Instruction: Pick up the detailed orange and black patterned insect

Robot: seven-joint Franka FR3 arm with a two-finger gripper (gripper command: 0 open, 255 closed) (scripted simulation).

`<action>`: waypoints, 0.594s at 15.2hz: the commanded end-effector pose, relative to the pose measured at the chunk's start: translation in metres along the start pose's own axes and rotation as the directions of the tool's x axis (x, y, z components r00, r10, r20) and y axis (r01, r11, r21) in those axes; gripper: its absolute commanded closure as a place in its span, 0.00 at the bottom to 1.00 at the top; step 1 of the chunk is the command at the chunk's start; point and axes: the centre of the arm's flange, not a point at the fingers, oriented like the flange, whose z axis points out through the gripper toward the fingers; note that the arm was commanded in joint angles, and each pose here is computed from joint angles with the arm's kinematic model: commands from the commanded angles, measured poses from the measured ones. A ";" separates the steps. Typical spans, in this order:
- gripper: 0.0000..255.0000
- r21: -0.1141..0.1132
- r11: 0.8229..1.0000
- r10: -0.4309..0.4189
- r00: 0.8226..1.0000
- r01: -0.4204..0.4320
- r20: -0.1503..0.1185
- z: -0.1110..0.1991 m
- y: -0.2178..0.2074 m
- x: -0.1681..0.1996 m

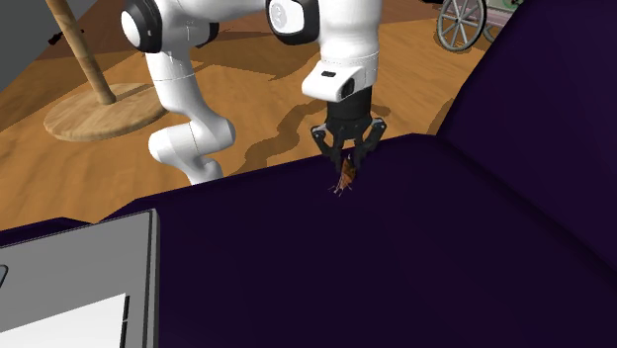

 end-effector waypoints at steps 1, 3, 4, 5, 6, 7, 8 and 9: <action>1.00 -0.001 1.000 -0.003 1.000 0.003 0.006 -0.005 -0.003 -0.002; 1.00 -0.001 1.000 -0.003 1.000 0.003 0.006 -0.015 -0.004 -0.001; 1.00 -0.001 1.000 -0.003 1.000 0.003 0.006 -0.021 -0.004 -0.001; 1.00 -0.001 1.000 -0.003 1.000 0.003 0.006 -0.026 -0.004 -0.001; 1.00 -0.001 1.000 -0.003 1.000 0.003 0.006 -0.031 -0.005 0.000; 1.00 -0.001 1.000 -0.003 1.000 0.003 0.006 -0.036 -0.005 0.000; 1.00 -0.001 1.000 -0.003 1.000 0.003 0.006 -0.042 -0.005 0.000; 1.00 -0.001 1.000 -0.003 1.000 0.003 0.006 -0.047 -0.006 0.001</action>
